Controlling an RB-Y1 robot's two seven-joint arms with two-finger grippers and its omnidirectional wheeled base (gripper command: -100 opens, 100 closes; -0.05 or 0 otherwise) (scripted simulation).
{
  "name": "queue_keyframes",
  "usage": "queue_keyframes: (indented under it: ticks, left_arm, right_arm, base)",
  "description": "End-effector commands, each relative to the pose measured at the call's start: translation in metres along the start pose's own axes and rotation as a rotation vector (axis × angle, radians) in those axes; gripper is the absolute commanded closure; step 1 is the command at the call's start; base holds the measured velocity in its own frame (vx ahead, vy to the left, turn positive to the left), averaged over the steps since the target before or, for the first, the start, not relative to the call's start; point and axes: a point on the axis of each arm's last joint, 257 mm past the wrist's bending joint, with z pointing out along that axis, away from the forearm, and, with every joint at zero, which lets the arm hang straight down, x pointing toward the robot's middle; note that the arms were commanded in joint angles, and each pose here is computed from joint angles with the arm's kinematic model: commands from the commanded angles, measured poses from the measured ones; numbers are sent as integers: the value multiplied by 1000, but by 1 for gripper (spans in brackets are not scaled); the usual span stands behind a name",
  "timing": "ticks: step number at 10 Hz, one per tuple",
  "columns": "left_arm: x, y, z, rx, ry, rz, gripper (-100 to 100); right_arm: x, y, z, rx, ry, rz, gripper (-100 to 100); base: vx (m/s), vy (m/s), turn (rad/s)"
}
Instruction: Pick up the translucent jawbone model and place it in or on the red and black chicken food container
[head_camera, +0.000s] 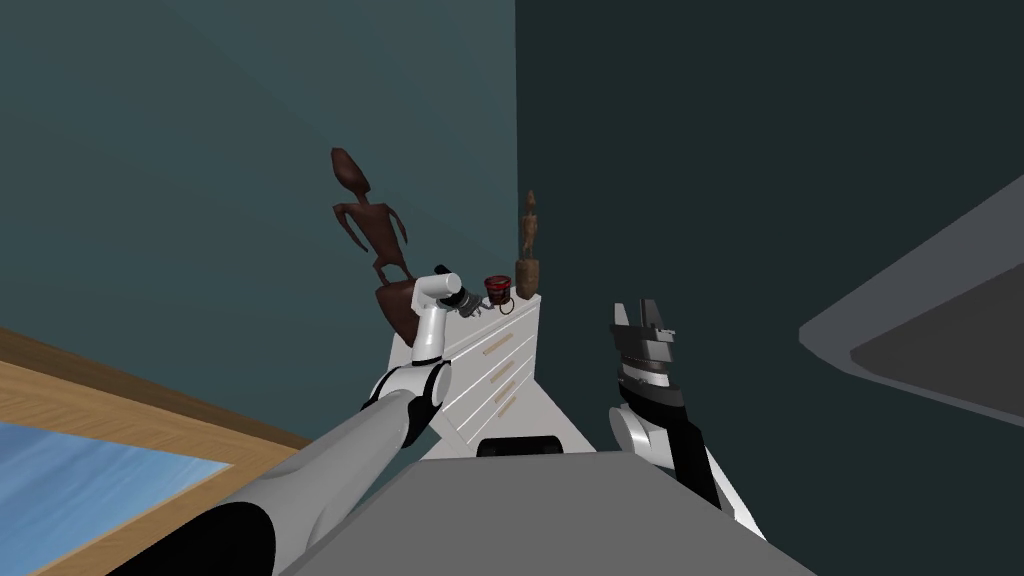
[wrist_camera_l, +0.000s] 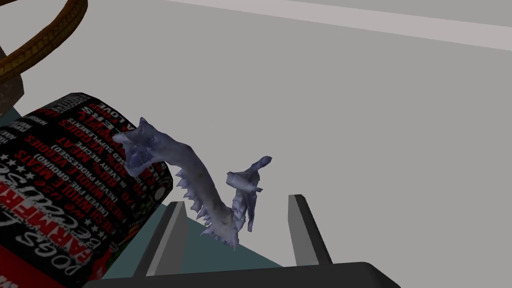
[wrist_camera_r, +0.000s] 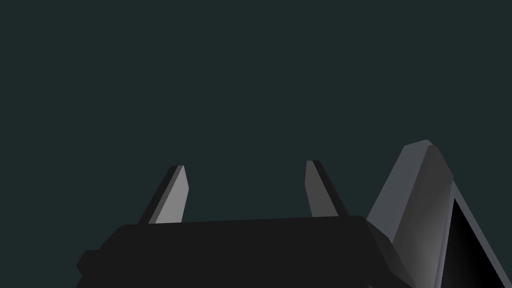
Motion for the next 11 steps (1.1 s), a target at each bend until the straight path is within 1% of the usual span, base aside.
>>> queue_keyframes:
  ticks: [1,4,5,6,7,8,9,10,11]
  left_arm:
    - [0,0,0,0,0,0,100]
    - [-1,2,0,-5,0,-7,100]
    - [-1,2,0,-5,0,-6,0]
    - [0,-2,-9,1,3,3,100]
    - [0,-2,-13,1,4,5,100]
    - [-1,-3,-10,2,2,3,100]
    - [-1,-3,-10,1,3,4,0]
    - [-14,-19,-22,34,-33,28,100]
    - [-25,-28,-30,51,-59,49,100]
  right_arm:
    - [0,0,0,0,0,0,0]
    - [0,0,0,0,0,0,0]
    - [0,0,0,0,0,0,0]
    - [0,0,0,0,0,0,0]
    - [0,0,0,0,0,0,0]
    - [0,0,0,0,0,0,0]
    - [0,0,0,0,0,0,0]
    - [0,0,0,0,0,0,0]
    - [0,0,0,0,0,0,0]
  base:
    - [-1,1,12]
    - [0,0,4]
    - [0,0,0]
    - [-10,-3,23]
    - [-15,-6,30]
    - [-6,-3,7]
    - [0,0,0]
    - [-59,-36,-14]
    - [-89,-70,-17]
